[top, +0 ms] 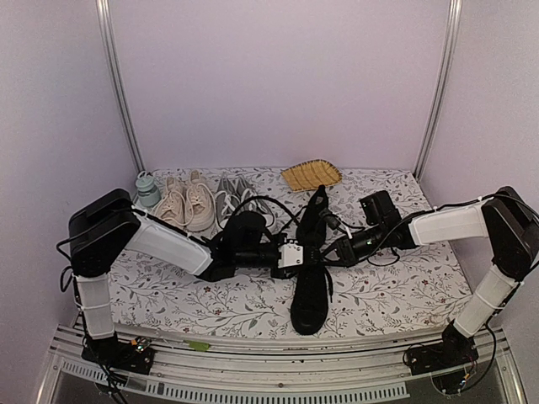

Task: Tie the shoes
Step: Pick up the half-tied shoelace from the shoe.

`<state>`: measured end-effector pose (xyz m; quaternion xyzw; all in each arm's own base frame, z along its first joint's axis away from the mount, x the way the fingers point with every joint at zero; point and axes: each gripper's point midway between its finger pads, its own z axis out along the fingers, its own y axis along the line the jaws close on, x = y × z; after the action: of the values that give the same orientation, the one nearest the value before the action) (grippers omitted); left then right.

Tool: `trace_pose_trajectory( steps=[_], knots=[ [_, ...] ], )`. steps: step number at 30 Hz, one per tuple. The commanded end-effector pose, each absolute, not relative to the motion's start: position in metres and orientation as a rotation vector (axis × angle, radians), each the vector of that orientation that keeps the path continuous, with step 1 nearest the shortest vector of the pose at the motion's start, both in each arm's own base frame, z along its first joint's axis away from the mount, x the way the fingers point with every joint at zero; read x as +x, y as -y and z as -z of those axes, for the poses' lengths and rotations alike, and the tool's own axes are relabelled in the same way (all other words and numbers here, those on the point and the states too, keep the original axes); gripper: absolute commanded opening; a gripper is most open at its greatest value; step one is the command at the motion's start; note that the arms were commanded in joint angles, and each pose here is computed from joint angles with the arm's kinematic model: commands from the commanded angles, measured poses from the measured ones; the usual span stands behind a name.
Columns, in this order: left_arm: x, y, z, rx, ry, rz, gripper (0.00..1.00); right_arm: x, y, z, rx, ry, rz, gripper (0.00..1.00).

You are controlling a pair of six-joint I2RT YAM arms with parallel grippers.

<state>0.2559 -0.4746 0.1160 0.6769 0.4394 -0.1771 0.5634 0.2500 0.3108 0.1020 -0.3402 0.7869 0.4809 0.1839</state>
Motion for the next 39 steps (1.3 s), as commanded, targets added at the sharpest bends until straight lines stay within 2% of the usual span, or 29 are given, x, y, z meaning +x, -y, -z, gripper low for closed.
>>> trace_pose_trajectory(
  steps=[1,7,21,26,31,33,36,39],
  knots=[
    [0.265,0.472,-0.095,1.612,-1.124,0.428,0.31,0.251,-0.313,-0.118,-0.985,-2.166,-1.375,0.00],
    [0.262,0.470,-0.093,1.620,-1.140,0.472,0.37,0.253,-0.312,-0.117,-0.978,-2.172,-1.355,0.00],
    [0.268,0.467,-0.085,1.617,-1.212,0.515,0.36,0.248,-0.314,-0.125,-1.003,-2.136,-1.389,0.00],
    [0.268,0.470,-0.087,1.616,-1.210,0.528,0.27,0.247,-0.314,-0.123,-1.005,-2.137,-1.402,0.00],
    [0.271,0.470,-0.085,1.609,-1.223,0.516,0.09,0.245,-0.314,-0.126,-1.015,-2.129,-1.404,0.00],
    [0.272,0.471,-0.085,1.606,-1.224,0.510,0.02,0.245,-0.313,-0.126,-1.014,-2.133,-1.397,0.03],
    [0.273,0.471,-0.085,1.601,-1.227,0.500,0.00,0.247,-0.312,-0.131,-1.012,-2.118,-1.376,0.13],
    [0.274,0.471,-0.085,1.602,-1.224,0.491,0.00,0.252,-0.308,-0.141,-0.997,-2.093,-1.364,0.18]
  ],
)
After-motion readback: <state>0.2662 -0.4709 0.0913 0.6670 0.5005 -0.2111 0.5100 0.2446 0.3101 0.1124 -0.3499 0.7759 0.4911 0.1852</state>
